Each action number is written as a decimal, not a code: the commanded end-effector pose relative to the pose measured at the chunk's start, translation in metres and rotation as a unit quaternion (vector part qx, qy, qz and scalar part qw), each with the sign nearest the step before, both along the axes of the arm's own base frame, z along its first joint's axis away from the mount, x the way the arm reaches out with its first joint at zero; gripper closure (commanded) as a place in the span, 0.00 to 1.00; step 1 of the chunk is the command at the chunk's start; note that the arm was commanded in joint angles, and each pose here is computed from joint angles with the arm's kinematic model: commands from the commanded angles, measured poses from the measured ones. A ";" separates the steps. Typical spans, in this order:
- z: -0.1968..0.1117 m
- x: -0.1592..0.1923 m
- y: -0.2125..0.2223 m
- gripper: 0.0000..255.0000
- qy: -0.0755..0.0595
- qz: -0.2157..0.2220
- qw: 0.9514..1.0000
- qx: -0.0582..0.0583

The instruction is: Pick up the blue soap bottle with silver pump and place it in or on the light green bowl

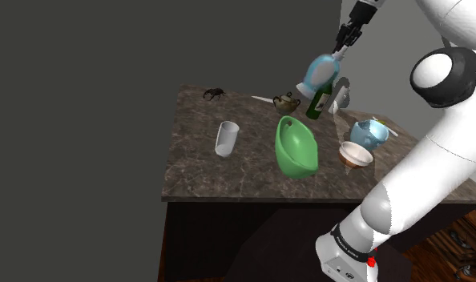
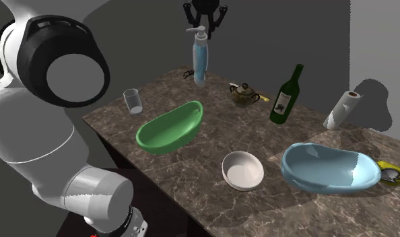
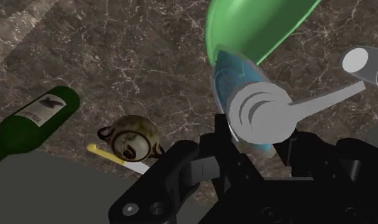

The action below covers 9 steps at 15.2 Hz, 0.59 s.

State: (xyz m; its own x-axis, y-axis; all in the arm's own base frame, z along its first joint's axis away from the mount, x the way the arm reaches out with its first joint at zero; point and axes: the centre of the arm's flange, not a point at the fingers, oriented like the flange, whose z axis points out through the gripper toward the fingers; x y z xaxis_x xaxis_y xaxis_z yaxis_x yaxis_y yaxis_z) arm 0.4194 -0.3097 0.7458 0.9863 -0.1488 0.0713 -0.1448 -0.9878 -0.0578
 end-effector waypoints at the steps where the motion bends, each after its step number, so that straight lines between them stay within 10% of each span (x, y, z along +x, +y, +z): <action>1: 0.010 -0.010 0.024 1.00 0.000 0.000 1.000 0.000; 9: 0.045 -0.050 0.115 1.00 0.000 0.000 1.000 0.000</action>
